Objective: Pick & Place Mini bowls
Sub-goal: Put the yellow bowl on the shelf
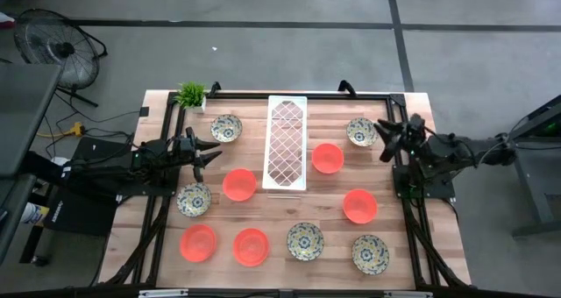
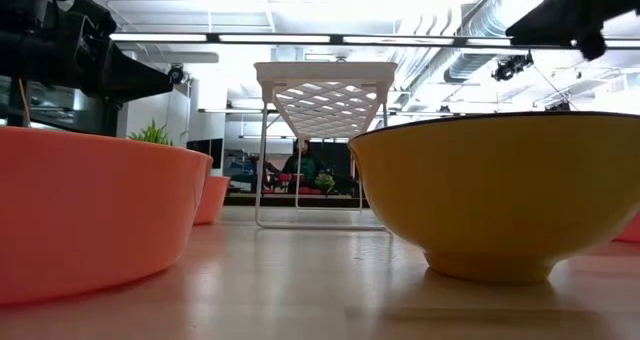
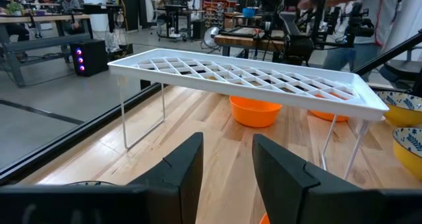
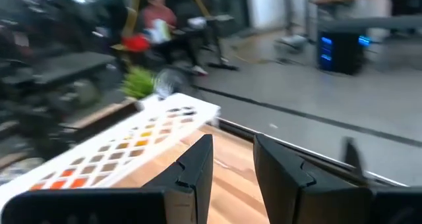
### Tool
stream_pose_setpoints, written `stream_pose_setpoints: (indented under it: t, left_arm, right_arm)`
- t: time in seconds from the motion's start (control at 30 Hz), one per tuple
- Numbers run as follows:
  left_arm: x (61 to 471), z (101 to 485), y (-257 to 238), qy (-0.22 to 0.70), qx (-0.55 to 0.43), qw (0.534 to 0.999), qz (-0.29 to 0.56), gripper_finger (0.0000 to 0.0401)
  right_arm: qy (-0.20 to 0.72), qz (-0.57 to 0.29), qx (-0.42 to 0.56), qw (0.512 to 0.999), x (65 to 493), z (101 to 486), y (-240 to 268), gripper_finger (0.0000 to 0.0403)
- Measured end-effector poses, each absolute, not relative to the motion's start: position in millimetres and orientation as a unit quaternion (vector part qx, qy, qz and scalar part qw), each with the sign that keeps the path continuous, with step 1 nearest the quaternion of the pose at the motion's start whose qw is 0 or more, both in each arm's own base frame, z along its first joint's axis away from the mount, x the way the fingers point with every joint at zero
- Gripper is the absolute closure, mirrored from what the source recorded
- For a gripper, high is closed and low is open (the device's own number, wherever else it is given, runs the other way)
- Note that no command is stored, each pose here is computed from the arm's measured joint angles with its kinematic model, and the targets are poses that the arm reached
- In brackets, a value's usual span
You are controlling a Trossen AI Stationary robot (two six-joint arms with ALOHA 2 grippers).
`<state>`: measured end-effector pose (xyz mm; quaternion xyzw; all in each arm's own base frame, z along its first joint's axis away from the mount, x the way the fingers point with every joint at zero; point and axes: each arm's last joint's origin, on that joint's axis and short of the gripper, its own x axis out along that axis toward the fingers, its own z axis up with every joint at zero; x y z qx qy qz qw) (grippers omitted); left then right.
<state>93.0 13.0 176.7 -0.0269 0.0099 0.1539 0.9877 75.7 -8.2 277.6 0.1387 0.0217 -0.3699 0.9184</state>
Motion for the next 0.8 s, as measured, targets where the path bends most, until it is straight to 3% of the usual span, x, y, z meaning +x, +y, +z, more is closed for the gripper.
stream_pose_setpoints:
  t: [0.43,0.63,0.8]
  left_arm:
    - [92.9,176.8,13.0,0.010,-0.027,0.988,0.154,0.0272]
    - [92.9,176.8,13.0,0.010,-0.027,0.988,0.154,0.0272]
    - [92.9,176.9,13.0,0.010,-0.027,0.988,0.154,0.0272]
  right_arm:
    - [0.110,-0.476,0.225,0.843,87.0,337.1,-15.4,0.0305]
    - [0.216,-0.504,0.270,0.791,96.8,356.1,-28.3,0.0305]
    - [0.310,-0.523,0.332,0.721,106.3,357.4,-45.3,0.0305]
